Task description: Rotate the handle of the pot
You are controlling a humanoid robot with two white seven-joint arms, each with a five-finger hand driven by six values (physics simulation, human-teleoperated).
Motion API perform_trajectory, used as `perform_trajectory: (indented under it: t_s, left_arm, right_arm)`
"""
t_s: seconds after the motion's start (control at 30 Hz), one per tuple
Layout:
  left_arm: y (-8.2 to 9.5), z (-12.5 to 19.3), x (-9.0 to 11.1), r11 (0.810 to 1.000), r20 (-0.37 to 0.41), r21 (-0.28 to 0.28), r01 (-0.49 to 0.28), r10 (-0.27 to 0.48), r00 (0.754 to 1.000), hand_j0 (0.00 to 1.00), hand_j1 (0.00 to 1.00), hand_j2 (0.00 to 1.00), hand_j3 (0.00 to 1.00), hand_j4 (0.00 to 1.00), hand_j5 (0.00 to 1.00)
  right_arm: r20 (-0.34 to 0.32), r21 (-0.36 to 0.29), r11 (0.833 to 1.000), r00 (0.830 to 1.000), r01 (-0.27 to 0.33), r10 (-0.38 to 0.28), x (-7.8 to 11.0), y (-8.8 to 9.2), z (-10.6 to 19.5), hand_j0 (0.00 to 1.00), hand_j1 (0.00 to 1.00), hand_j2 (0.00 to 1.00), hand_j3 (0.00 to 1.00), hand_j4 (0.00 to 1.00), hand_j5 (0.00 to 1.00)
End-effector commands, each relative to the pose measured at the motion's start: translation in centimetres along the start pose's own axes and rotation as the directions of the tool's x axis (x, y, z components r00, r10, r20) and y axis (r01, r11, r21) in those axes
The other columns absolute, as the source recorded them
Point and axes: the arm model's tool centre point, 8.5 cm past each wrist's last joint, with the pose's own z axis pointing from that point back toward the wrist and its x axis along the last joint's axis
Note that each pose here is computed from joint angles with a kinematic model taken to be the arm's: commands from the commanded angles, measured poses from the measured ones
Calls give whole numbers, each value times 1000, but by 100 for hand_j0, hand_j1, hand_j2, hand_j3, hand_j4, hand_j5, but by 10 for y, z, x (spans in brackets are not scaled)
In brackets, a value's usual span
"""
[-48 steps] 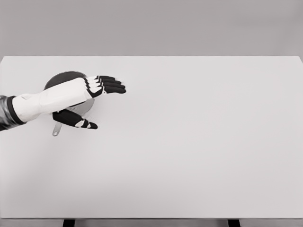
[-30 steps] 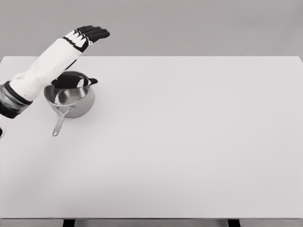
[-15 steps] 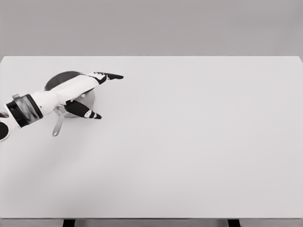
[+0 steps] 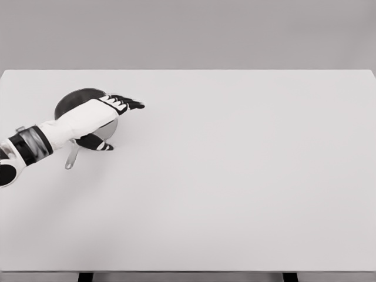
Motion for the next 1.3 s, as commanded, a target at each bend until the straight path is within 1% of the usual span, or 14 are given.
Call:
perform_trajectory:
  t_s: [0.0, 0.07, 0.13, 0.2, 0.3, 0.53, 0.57, 0.67, 0.83, 0.97, 1.0, 1.07, 1.13, 1.27]
  left_arm:
    - [-2, 0, -1, 999, -9, -9, 39, -39, 999, 100, 100, 100, 100, 100, 100]
    - [-6, 1, -1, 999, -12, -20, 42, -42, 999, 100, 100, 100, 100, 100, 100]
    - [-7, 0, -1, 992, -10, -38, 122, -122, 992, 100, 100, 100, 100, 100, 100]
    - [-8, 0, 0, 990, -9, -40, 135, -136, 991, 100, 100, 100, 100, 100, 100]
    - [-10, -2, 1, 990, -2, -55, 133, -133, 991, 100, 100, 100, 100, 100, 100]
    - [-7, -2, 1, 991, -8, -38, 128, -128, 992, 100, 100, 100, 100, 100, 100]
    - [-5, -2, 0, 992, -13, -31, 124, -125, 992, 100, 100, 100, 100, 100, 100]
    - [4, -2, -2, 991, -43, 52, 121, -119, 992, 100, 100, 100, 100, 100, 100]
    - [-11, 0, -4, 995, -65, 28, 95, -93, 994, 100, 100, 100, 100, 100, 100]
    - [-12, 5, -8, 993, -76, 5, 114, -114, 991, 100, 100, 100, 100, 100, 100]
    - [-12, 6, -8, 987, -77, -3, 161, -161, 984, 100, 100, 100, 100, 100, 100]
    - [-13, 6, -9, 985, -78, -9, 172, -173, 982, 100, 100, 100, 100, 100, 100]
    - [-14, 7, -9, 973, -78, -16, 228, -229, 970, 100, 100, 100, 100, 100, 100]
    - [-13, 10, -11, 970, -82, -24, 240, -241, 967, 100, 100, 100, 100, 100, 100]
  right_arm:
    - [0, 2, 1000, 1000, 0, 0, 0, 0, 0, 100, 100, 100, 100, 100, 100]
    - [0, 0, 1000, 1000, 0, 0, 0, 0, 0, 100, 100, 100, 100, 100, 100]
    - [0, 0, 1000, 1000, 0, 0, 0, 0, 0, 100, 100, 100, 100, 100, 100]
    - [-1, 0, 1000, 1000, 0, 0, -1, 0, 0, 100, 100, 100, 100, 100, 100]
    - [0, 0, 1000, 1000, 0, 0, 0, 0, 0, 100, 100, 100, 100, 100, 100]
    - [-1, 0, 1000, 1000, 0, 0, -1, 0, 0, 100, 100, 100, 100, 100, 100]
    - [0, 0, 1000, 1000, 0, 0, 0, 0, 0, 100, 100, 100, 100, 100, 100]
    - [-1, 0, 1000, 1000, 0, 0, -1, 0, 0, 100, 100, 100, 100, 100, 100]
    - [0, 0, 1000, 1000, 0, 0, 0, 0, 0, 100, 100, 100, 100, 100, 100]
    - [0, 0, 1000, 1000, 0, 0, 0, 0, 0, 100, 100, 100, 100, 100, 100]
    - [0, 0, 1000, 1000, 0, 0, 0, 0, 0, 100, 100, 100, 100, 100, 100]
    - [0, 0, 1000, 1000, 0, 0, 0, 0, 0, 100, 100, 100, 100, 100, 100]
    - [0, 2, 1000, 1000, 0, 0, 0, 0, 0, 100, 100, 100, 100, 100, 100]
    - [0, 0, 1000, 1000, 0, 0, 0, 0, 0, 100, 100, 100, 100, 100, 100]
